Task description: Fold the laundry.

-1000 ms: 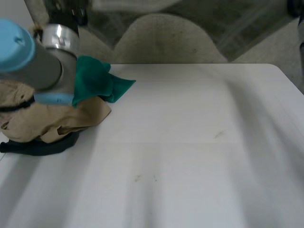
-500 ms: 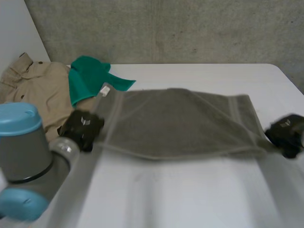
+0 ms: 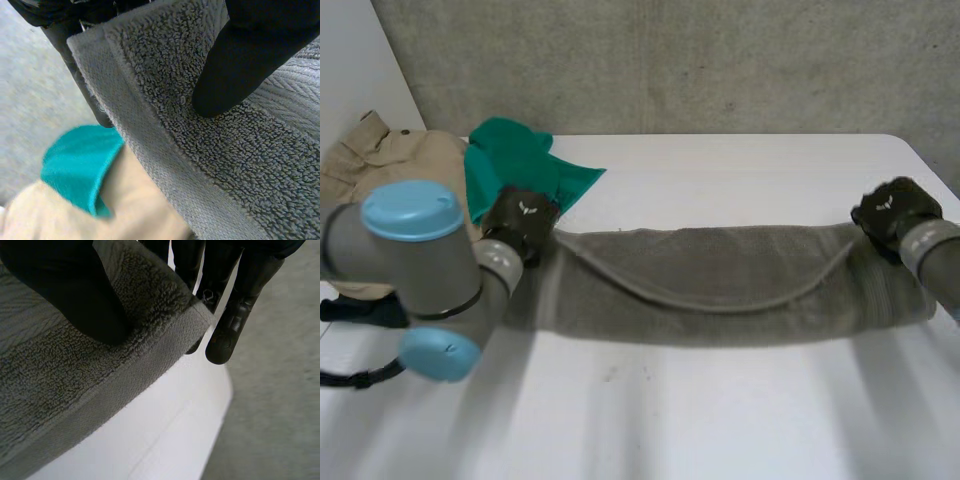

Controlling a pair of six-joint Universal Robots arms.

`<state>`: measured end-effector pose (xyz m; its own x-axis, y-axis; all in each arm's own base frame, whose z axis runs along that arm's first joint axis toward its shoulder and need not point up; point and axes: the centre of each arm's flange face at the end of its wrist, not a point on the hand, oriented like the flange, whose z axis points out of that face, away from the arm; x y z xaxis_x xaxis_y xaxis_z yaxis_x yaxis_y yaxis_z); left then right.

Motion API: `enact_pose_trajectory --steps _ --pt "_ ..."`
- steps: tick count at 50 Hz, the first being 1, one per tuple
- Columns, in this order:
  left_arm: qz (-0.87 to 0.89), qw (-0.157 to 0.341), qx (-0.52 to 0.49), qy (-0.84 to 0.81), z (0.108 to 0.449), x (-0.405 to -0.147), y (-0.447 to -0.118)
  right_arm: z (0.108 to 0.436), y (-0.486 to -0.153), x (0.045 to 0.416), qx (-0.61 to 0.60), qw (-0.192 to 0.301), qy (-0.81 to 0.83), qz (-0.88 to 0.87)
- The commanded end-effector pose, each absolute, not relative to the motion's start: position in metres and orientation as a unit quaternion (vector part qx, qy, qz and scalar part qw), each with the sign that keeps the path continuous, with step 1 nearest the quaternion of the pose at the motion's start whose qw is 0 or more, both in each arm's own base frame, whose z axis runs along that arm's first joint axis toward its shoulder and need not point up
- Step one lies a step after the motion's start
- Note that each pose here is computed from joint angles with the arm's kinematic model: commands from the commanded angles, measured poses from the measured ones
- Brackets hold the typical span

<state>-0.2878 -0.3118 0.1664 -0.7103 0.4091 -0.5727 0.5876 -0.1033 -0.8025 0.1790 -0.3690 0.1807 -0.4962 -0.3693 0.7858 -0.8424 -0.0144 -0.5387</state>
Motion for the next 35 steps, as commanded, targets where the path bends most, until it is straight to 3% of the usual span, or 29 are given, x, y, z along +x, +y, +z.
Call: enact_pose_trajectory --steps 1,8,13,23,30,35 --pt "-0.691 0.094 0.366 0.617 0.159 -0.313 -0.357 0.170 -0.417 0.191 0.425 0.264 -0.617 0.607" --pt "-0.709 0.141 0.376 0.580 0.146 -0.324 -0.384 0.146 -0.447 0.195 0.414 0.276 -0.602 0.625" --pt "-0.708 0.154 0.382 0.574 0.144 -0.327 -0.385 0.130 -0.453 0.193 0.410 0.294 -0.612 0.609" --pt "-0.709 0.161 0.369 0.579 0.161 -0.324 -0.370 0.165 -0.442 0.190 0.378 0.291 -0.618 0.625" --pt "-0.691 0.149 0.370 0.603 0.163 -0.311 -0.347 0.208 -0.410 0.176 0.356 0.228 -0.654 0.627" --pt "-0.690 0.113 0.344 0.626 0.180 -0.295 -0.321 0.203 -0.381 0.153 0.376 0.124 -0.725 0.563"
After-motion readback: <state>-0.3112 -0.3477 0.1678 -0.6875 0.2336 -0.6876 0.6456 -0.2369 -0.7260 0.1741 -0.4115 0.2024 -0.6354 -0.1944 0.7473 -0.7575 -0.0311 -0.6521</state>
